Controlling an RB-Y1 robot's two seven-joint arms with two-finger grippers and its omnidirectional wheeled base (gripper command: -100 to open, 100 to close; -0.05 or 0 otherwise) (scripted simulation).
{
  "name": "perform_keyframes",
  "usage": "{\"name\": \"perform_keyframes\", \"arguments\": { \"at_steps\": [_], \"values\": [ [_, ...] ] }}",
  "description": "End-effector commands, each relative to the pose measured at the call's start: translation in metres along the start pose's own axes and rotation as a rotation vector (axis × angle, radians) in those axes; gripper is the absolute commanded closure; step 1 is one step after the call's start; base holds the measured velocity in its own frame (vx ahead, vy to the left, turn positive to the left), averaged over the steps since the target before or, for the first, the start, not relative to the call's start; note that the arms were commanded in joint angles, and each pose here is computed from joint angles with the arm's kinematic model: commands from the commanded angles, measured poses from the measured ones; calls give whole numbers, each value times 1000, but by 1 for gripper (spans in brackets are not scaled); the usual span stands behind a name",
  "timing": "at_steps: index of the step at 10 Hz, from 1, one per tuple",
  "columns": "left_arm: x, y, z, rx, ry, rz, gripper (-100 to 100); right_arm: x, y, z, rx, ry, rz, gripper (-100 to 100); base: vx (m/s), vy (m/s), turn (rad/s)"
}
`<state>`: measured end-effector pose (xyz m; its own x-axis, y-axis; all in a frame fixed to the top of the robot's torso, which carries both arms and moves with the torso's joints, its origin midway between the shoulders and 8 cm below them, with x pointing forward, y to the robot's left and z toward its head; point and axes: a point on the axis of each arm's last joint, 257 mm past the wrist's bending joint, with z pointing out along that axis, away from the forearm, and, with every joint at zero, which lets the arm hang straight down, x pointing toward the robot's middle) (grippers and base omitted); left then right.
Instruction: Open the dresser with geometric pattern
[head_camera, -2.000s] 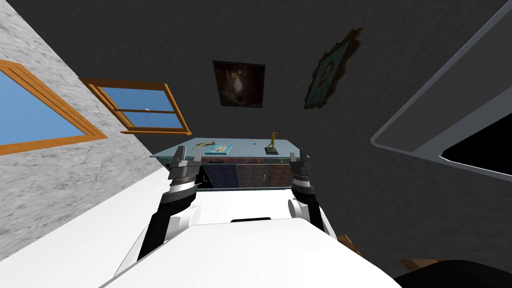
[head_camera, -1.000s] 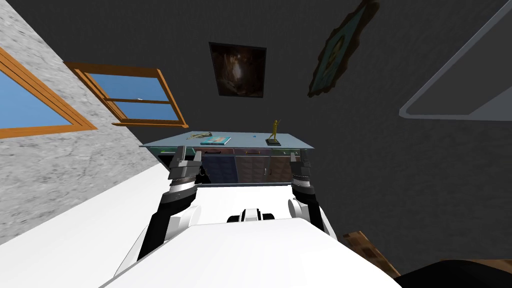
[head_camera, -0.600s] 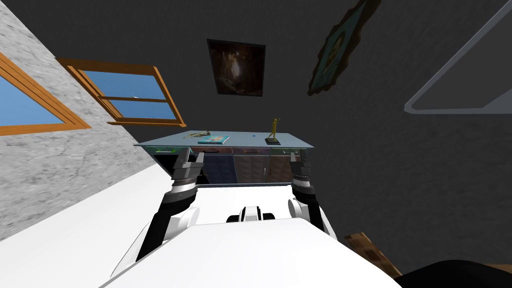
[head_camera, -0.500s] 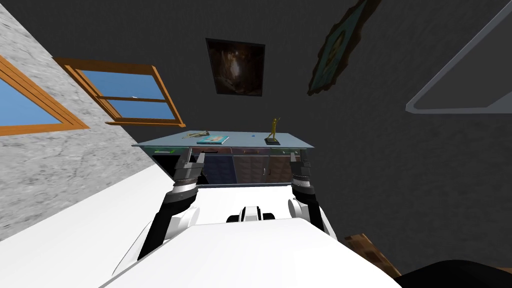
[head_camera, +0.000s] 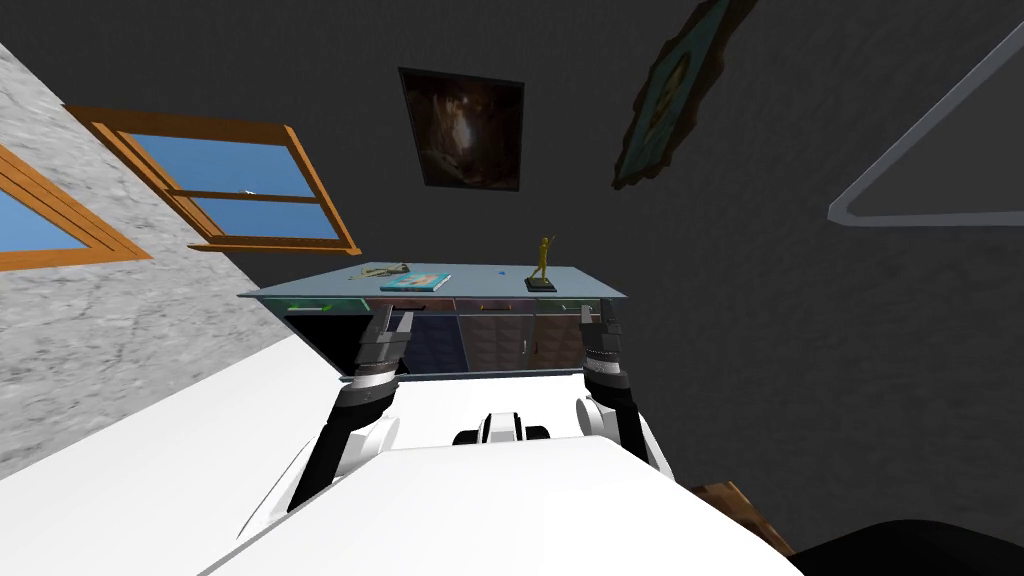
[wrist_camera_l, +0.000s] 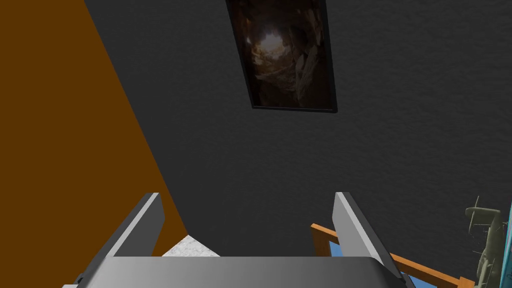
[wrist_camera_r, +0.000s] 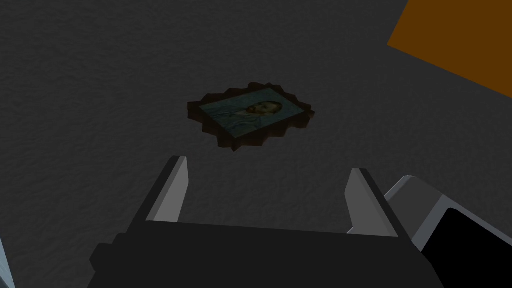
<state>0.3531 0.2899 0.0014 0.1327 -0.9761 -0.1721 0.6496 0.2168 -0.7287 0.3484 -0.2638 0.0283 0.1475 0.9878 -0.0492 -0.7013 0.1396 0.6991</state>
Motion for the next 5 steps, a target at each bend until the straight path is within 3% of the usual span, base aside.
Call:
{"name": "perform_keyframes", "arguments": {
  "at_steps": [1,5],
  "values": [
    [4,15,-11,-5,14,13,-100,0,0,0,0,0,0,0,89,-81,-24],
    [5,40,-31,-17,32,34,-100,0,0,0,0,0,0,0,95,-88,-26]
  ]
}}
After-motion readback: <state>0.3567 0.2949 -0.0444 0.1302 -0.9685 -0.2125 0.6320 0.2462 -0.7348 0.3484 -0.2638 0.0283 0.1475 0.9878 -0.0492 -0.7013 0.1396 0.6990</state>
